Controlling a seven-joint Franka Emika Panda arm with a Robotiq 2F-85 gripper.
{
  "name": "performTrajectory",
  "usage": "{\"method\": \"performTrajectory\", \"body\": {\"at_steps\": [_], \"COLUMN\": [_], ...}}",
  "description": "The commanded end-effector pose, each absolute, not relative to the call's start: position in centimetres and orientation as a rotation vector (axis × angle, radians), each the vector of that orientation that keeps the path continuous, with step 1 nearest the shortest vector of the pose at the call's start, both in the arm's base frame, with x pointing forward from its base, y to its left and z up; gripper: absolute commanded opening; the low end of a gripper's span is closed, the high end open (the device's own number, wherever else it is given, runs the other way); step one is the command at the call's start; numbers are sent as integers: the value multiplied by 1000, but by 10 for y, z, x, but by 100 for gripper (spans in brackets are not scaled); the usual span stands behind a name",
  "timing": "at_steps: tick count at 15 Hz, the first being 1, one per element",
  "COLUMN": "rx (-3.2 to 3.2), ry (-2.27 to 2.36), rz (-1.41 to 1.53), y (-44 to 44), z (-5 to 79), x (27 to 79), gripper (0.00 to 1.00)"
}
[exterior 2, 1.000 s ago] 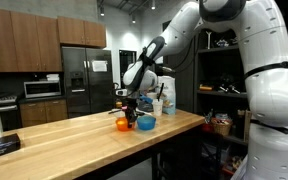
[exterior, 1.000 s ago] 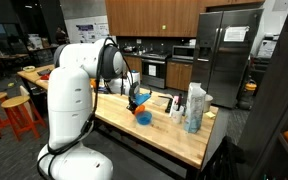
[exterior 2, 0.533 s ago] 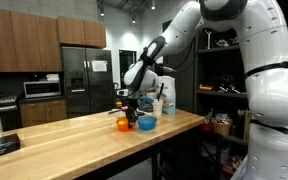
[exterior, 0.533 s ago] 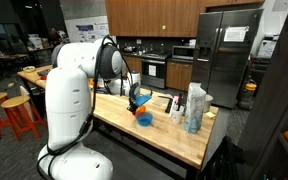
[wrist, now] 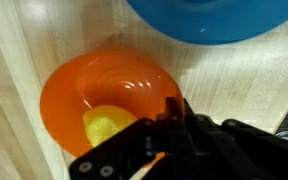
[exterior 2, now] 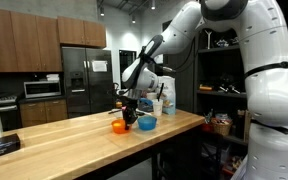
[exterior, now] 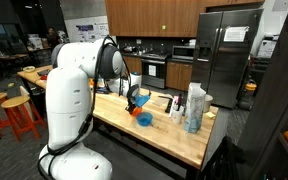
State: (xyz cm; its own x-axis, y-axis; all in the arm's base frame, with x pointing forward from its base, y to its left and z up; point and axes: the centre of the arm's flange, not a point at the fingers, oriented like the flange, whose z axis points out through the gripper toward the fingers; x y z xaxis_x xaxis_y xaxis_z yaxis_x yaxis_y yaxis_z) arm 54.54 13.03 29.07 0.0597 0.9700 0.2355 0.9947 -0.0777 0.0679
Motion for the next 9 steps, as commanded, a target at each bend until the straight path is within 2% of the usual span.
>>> {"method": "performTrajectory", "body": {"at_steps": [1, 9], "rx": [-2129, -2151], "ry": [-2070, -2173], "rz": [-337, -363], "y": [128, 132], "z": [277, 286], "x": [536, 533], "gripper": [1, 1]}}
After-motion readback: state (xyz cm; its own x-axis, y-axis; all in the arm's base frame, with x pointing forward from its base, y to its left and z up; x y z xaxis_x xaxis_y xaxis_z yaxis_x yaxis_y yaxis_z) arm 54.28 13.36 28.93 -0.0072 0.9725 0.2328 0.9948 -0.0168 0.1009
